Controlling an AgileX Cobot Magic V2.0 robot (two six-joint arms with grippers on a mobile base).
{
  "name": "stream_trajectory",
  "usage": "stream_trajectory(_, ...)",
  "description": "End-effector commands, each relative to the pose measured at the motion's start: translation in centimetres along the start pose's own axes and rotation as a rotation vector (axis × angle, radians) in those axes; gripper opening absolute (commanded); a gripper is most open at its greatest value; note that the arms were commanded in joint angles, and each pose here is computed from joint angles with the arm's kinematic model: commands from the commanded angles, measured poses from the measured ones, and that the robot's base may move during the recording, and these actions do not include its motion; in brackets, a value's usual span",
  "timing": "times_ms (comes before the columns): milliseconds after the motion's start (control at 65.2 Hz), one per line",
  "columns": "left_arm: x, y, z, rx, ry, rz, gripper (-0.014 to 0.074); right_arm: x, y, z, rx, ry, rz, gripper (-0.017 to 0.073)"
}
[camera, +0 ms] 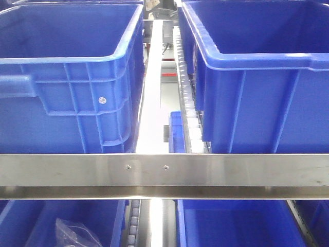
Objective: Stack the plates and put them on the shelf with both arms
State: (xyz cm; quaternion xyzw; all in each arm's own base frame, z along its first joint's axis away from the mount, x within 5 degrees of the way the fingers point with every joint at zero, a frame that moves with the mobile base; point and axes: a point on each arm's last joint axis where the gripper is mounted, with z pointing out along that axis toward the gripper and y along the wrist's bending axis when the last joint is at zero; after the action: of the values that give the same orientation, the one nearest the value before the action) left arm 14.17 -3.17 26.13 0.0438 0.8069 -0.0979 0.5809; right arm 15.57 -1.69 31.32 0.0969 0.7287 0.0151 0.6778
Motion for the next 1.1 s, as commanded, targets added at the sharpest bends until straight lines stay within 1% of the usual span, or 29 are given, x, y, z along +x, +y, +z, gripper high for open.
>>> stream_trajectory(0, -1.7, -0.1, -0.2, 0.006, -0.112, -0.007, 0.0084, -1.6, 0.1, -1.0, -0.014, -0.15, -0.003, 0.0048)
stream_trajectory(445, -1.7, -0.1, -0.2, 0.006, -0.112, -0.007, 0.0084, -1.5, 0.1, -1.2, -0.011, -0.141, -0.003, 0.0048)
stream_trajectory(567, -1.7, -0.1, -0.2, 0.006, -0.112, -0.007, 0.0084, -1.0, 0.0, -1.1, -0.006, -0.091, -0.003, 0.0048)
stream_trajectory(644, -1.7, -0.1, -0.2, 0.006, -0.112, -0.007, 0.0084, -0.8, 0.2, -2.2, -0.012, -0.052, -0.002, 0.0048)
stream_trajectory(721, -1.7, -0.1, -0.2, 0.006, -0.112, -0.007, 0.0084, -0.4, 0.1, -3.4, -0.015, -0.054, -0.002, 0.0048)
stream_trajectory(874, -1.7, -0.1, -0.2, 0.006, -0.112, -0.007, 0.0084, 2.4, -0.3, -5.4, -0.017, -0.07, -0.002, 0.0048)
stream_trajectory(935, -1.7, -0.1, -0.2, 0.006, -0.112, -0.007, 0.0084, 4.6, -0.7, -6.4, -0.017, -0.069, -0.002, 0.0048)
stream_trajectory(1089, -1.7, -0.1, -0.2, 0.006, -0.112, -0.007, 0.0084, 8.3, -1.3, -7.9, -0.019, -0.084, -0.002, 0.0048)
